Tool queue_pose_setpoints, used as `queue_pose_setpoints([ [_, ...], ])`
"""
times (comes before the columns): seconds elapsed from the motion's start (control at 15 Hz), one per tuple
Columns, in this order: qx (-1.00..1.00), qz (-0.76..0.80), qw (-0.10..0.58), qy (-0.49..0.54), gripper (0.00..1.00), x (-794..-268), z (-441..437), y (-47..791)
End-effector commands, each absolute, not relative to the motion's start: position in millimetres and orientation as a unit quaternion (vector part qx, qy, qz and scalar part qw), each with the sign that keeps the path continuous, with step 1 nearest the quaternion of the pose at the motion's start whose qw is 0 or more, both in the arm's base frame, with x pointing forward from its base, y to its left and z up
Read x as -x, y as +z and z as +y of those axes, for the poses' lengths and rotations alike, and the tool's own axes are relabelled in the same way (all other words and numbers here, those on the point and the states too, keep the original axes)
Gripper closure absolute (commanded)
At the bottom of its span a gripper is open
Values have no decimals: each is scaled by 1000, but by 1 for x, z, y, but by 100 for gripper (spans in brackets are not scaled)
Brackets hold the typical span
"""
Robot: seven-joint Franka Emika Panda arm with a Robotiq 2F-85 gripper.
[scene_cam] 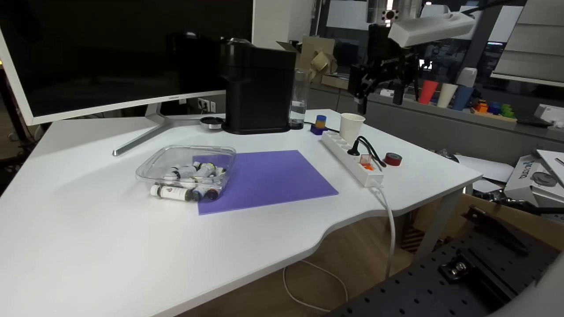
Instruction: Turn off the switch on the extension cord
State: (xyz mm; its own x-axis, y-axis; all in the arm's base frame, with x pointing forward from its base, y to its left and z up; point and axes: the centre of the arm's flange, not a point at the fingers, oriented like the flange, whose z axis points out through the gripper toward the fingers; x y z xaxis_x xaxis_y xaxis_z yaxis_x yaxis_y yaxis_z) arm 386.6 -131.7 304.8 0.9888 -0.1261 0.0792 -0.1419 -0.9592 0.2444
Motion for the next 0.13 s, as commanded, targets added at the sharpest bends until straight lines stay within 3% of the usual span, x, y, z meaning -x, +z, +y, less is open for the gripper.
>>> queue_pose_setpoints([
  [0.0, -987, -107, 123, 3, 0, -378, -128, 309],
  [0.07, -986, -112, 125, -11, 0, -379, -128, 303],
])
